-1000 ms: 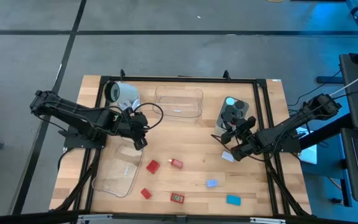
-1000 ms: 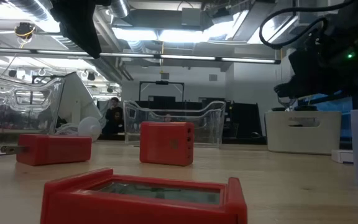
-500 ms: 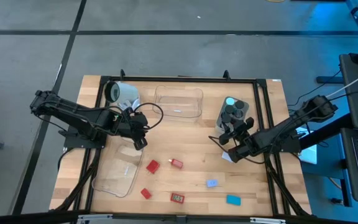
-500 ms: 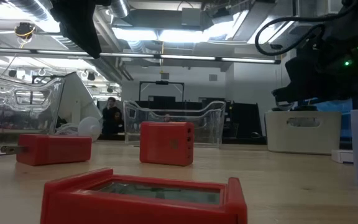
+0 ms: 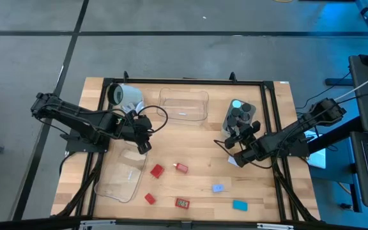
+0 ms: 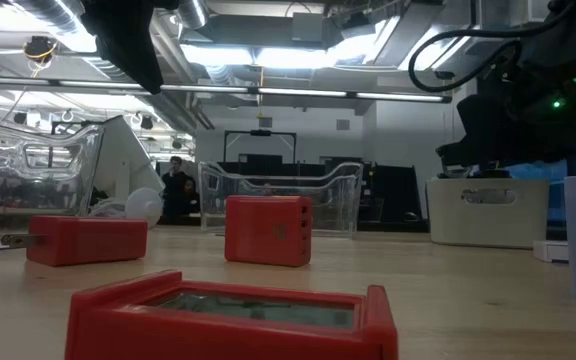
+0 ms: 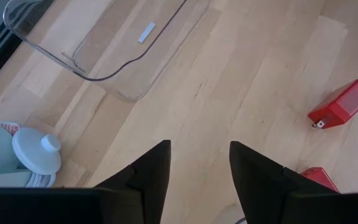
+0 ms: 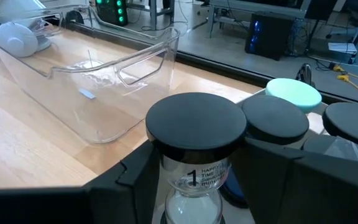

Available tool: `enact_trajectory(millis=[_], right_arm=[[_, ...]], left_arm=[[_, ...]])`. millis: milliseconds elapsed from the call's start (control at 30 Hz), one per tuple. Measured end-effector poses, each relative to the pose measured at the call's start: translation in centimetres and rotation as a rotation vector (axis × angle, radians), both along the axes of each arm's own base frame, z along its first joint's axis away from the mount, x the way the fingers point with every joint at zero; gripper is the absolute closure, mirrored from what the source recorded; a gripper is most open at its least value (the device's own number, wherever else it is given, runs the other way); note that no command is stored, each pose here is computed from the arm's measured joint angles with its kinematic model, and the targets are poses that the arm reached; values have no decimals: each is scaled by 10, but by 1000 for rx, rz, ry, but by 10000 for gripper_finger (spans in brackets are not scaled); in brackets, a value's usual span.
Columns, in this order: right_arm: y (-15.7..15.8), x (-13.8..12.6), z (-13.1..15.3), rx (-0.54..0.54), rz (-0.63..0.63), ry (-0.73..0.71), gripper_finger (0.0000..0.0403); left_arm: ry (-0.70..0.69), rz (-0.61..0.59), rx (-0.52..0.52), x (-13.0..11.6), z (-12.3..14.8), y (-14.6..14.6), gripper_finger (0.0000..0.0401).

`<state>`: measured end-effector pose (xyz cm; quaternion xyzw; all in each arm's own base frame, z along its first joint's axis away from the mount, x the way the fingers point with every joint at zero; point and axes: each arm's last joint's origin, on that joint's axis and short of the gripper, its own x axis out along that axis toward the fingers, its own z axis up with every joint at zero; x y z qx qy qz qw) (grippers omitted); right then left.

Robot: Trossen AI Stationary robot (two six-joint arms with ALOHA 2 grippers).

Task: Pick & Place Office items
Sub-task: Put the white hourglass into the grey bin, then put the white digital timer clock into the top clear bin

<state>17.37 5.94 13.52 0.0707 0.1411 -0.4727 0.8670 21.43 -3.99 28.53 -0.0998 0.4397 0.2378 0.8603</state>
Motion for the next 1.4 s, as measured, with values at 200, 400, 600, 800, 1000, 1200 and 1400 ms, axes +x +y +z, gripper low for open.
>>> enact_trajectory(millis=[200,400,600,800,1000,1200,1400], right_arm=[[0,0,0,3,1,2,210],[0,0,-1,19,5,10,172],[1,1,1,17,4,5,145],[7,13,20,-9,54,46,113],[20,35,56,71,195,109,89],[38,55,91,312,457,157,92],[57,57,106,531,678,188,106]], left_arm=[[0,0,0,0,0,0,238],[0,0,0,0,0,0,239],[0,0,0,0,0,0,237],[0,0,0,0,0,0,240],[0,0,0,0,0,0,235],[0,1,0,0,0,0,237],[0,1,0,0,0,0,238]])
